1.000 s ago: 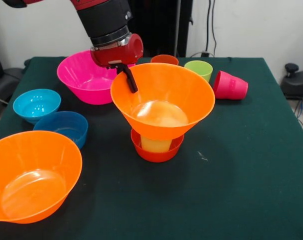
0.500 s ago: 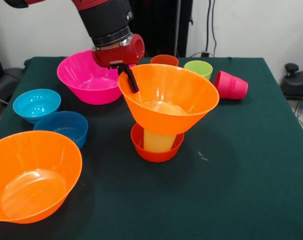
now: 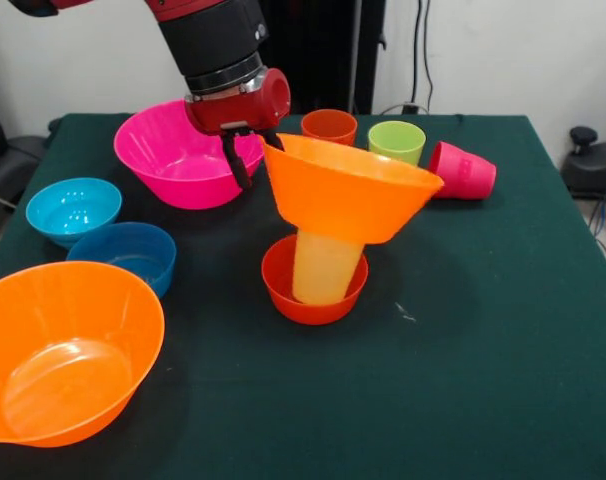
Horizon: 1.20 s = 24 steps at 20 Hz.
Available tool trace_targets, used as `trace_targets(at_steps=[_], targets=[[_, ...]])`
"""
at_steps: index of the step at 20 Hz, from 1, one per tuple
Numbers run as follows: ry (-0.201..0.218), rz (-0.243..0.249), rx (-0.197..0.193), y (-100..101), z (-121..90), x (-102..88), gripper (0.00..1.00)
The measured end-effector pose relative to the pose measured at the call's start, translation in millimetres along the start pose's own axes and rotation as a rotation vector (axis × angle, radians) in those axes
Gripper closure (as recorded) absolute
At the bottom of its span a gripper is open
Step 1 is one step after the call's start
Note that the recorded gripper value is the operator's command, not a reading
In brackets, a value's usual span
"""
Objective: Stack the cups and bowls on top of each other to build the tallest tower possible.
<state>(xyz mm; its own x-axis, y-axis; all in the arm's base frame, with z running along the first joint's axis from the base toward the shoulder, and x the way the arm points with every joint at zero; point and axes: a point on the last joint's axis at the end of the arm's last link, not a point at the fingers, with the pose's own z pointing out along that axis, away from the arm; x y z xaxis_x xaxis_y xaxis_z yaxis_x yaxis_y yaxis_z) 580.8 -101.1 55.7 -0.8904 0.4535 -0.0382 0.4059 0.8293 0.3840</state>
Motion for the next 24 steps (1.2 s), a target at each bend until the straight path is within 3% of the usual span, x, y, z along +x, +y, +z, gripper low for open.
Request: trace_targets(at_steps=[18,24], targets=[[0.0,-0.006,0.006,0.7,0.6,1.2,0.0],[0.0,-0.032,0.034,8.1,1.5,3.7,0.0]])
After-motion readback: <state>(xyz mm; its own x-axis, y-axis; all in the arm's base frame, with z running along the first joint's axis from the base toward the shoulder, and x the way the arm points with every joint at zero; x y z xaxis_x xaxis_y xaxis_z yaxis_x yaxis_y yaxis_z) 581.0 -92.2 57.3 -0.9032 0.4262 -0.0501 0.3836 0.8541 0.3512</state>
